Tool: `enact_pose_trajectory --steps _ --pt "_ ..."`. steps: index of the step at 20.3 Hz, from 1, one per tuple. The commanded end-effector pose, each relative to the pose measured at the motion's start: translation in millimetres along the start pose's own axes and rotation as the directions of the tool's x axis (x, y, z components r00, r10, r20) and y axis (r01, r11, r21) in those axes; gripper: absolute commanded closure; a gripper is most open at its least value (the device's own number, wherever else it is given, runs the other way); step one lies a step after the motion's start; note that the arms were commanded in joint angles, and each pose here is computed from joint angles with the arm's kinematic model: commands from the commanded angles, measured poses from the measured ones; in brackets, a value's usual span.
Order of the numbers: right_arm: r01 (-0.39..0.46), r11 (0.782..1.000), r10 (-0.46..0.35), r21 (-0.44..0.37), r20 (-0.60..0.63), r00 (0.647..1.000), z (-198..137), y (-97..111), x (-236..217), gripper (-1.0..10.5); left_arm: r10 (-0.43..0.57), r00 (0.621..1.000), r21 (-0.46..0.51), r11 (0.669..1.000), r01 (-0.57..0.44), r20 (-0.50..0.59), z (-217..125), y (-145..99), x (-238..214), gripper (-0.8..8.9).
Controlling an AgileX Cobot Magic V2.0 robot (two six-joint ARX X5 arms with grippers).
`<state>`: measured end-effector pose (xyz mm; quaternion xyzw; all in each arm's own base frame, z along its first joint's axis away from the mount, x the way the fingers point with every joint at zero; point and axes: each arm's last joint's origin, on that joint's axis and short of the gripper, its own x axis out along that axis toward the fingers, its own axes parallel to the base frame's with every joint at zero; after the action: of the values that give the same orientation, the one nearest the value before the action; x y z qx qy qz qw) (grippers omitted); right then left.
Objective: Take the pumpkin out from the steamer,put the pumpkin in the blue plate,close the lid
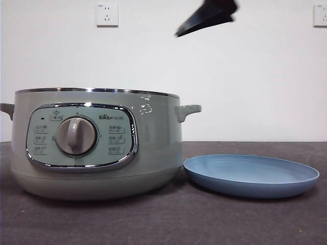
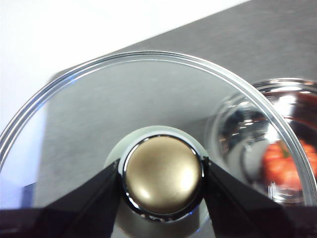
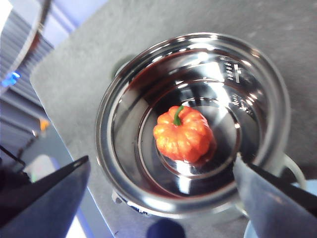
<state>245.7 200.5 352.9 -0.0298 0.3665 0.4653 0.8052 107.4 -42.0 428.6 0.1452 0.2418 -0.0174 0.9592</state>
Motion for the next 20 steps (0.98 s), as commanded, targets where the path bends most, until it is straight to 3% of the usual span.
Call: enact_pose_trajectory --steps 1,4,8,17,20 --pt "0.009 0.998 -0.013 -0.057 -0.074 0.997 15.1 5.5 25.0 4.0 0.041 0.998 -0.018 0.999 -0.04 0.052 0.7 6.8 -11.6 8.22" --pt "0.061 0.988 -0.086 -0.14 -0.186 0.979 32.1 17.2 64.9 4.0 0.049 0.997 -0.02 0.999 -0.048 0.053 -2.4 9.2 -16.2 8.22" --pt "0.157 0.947 -0.234 -0.28 -0.268 0.935 33.6 28.5 115.5 4.0 0.047 0.998 -0.014 0.999 -0.047 0.042 -3.4 9.1 -16.1 8.22" --pt "0.135 0.947 -0.251 -0.29 -0.412 0.876 -1.9 6.8 196.0 4.1 0.046 0.998 -0.012 0.999 -0.046 0.039 -3.7 9.0 -15.9 8.22" --pt "0.135 0.947 -0.251 -0.29 -0.409 0.877 -3.2 5.9 200.3 4.1 0.046 0.998 -0.012 0.999 -0.046 0.039 -3.7 9.0 -15.9 8.22"
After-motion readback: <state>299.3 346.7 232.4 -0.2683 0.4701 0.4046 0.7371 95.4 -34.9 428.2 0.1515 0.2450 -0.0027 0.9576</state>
